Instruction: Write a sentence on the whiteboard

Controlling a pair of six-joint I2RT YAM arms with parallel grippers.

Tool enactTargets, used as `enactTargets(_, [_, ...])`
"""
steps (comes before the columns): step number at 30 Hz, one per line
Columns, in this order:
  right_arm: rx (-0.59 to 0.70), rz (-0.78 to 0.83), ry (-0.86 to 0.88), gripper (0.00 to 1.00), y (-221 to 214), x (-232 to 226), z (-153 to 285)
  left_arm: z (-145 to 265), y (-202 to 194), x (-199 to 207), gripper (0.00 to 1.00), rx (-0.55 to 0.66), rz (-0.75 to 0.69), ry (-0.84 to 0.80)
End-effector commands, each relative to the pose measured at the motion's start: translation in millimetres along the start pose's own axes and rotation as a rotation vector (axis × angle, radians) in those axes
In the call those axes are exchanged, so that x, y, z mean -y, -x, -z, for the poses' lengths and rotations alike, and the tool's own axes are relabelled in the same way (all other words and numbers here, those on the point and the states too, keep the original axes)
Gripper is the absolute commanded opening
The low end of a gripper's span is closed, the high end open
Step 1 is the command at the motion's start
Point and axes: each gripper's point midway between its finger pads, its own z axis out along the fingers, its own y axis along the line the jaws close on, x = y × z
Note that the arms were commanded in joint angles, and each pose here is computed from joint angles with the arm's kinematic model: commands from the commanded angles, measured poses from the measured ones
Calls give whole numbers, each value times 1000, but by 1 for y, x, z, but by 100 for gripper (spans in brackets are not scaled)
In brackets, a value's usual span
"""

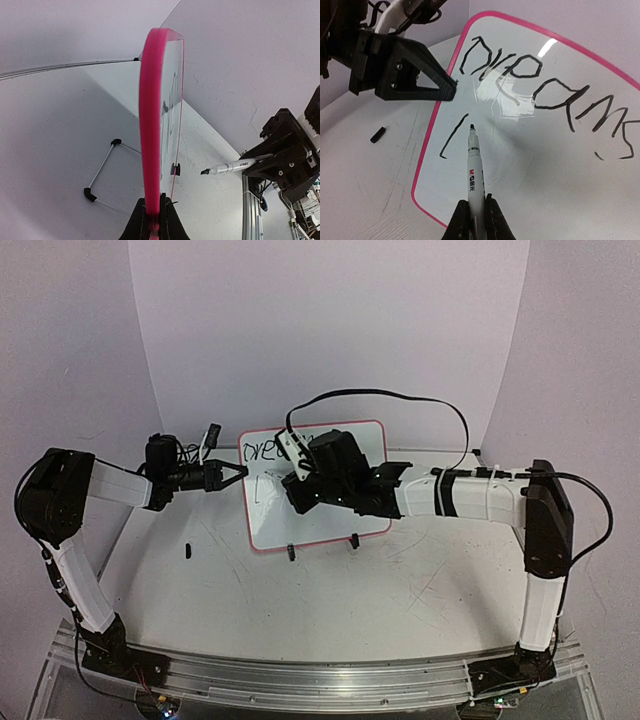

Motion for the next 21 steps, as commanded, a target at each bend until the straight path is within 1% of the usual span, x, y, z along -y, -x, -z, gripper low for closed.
enactTargets(1, [96,-27,7,0,37,5,8,-5,14,-4,0,24,-73,25])
enactTargets(6, [67,-73,9,0,28,9,-8,-5,15,-2,0,25,-76,22])
enactTargets(18, [60,-66,24,0,26,6,-19,-6,15,-4,0,23,-75,21])
enactTargets(21, [26,-73,2,0,16,10,-25,-6,15,-4,0,23,-75,18])
